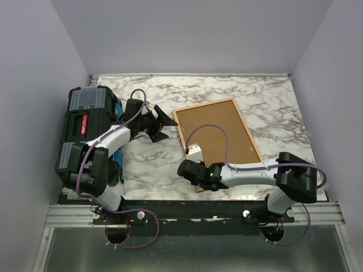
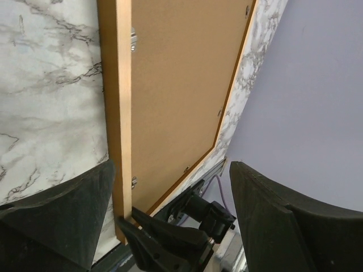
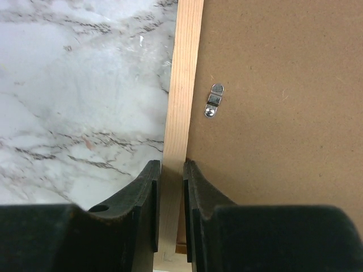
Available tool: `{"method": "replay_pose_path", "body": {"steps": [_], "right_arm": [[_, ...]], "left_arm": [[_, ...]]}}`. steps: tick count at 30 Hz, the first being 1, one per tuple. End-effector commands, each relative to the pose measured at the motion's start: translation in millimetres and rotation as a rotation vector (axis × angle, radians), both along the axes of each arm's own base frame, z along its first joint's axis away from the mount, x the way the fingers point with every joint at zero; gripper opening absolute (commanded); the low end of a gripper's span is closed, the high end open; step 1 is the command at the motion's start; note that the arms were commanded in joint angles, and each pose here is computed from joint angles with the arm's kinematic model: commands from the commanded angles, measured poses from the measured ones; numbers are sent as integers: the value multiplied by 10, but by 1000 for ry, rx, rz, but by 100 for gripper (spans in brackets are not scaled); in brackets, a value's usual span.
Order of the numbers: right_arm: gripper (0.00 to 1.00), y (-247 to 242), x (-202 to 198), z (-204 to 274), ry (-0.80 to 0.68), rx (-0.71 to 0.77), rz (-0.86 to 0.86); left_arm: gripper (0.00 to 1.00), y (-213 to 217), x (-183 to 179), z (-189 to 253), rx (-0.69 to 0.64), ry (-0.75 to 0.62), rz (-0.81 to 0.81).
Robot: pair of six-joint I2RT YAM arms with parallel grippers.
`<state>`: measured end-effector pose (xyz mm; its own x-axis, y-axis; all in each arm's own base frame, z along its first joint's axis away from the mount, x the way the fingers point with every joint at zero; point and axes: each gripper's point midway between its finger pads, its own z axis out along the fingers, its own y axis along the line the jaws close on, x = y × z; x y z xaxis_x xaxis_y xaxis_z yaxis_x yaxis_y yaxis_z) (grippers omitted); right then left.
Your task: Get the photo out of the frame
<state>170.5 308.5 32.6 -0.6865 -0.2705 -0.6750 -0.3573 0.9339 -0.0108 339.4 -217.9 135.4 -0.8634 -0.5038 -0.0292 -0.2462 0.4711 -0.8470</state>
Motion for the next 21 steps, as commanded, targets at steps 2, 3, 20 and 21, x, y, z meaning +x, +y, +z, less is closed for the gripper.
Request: {"method": "replay_pose_path", "body": {"steps": [2,3,20,21], "right_arm": [[0,121,50,288,3,193,120],[0,120,47,333,8,224,140],[0,28,-149,666,0,363,384],[0,15,-172,663,4,366,393]], "left_arm": [[83,-54,-12,-28,9,-15,-14],[83,-50,-12,-24,27,-29,-15],[83,-100,-650,66,2,-205,99],[83,-119,-685,41,1,-205,106]]}}
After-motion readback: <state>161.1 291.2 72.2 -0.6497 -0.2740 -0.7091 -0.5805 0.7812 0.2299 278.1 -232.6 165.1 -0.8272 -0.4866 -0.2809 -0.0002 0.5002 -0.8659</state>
